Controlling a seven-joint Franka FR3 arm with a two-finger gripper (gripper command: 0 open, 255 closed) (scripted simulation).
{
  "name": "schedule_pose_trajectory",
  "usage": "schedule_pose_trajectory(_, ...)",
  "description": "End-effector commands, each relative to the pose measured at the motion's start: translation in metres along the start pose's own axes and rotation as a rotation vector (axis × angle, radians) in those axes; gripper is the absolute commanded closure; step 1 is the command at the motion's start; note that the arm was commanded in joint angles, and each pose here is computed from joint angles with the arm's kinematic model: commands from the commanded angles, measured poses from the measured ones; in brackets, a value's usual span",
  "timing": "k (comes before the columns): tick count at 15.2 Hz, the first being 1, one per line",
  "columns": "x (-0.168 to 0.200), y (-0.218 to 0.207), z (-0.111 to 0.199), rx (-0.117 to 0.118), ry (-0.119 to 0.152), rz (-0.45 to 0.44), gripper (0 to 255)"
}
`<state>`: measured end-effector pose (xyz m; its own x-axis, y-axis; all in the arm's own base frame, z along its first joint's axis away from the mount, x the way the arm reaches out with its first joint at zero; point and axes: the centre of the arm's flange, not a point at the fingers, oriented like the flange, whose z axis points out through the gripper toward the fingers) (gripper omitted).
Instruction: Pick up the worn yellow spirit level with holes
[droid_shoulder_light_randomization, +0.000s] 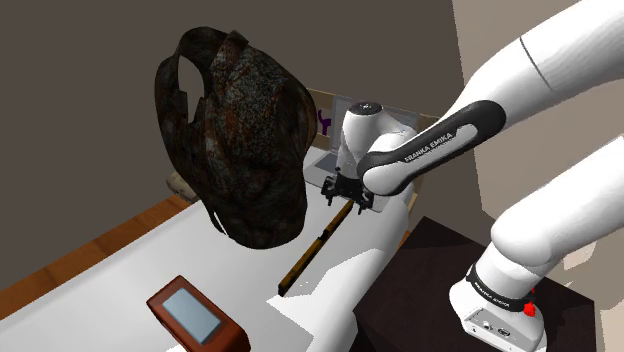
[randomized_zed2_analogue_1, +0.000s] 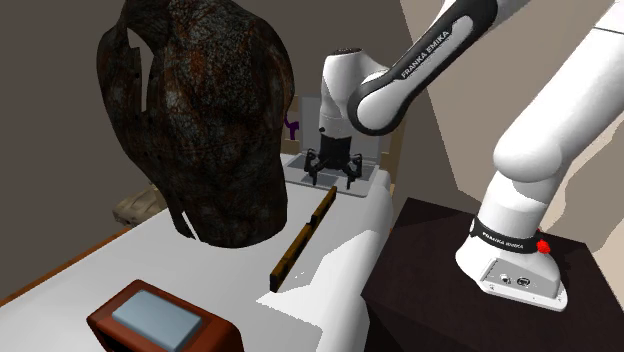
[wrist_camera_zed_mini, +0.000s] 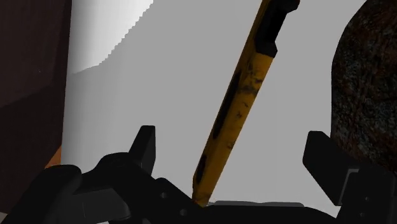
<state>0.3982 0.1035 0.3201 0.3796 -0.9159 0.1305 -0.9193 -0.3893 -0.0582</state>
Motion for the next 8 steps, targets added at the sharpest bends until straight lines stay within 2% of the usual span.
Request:
schedule_pose_trajectory(1,-0.005,-0.013,0.023,-0.001,-0.009,0.091,0)
schedule_pose_trajectory(5,-0.01,-0.036,0.067,-0.011,-0.019,0.246,0)
schedule_pose_trajectory(8,-0.012,-0.036,0.083,-0.011,-0.019,0.246,0)
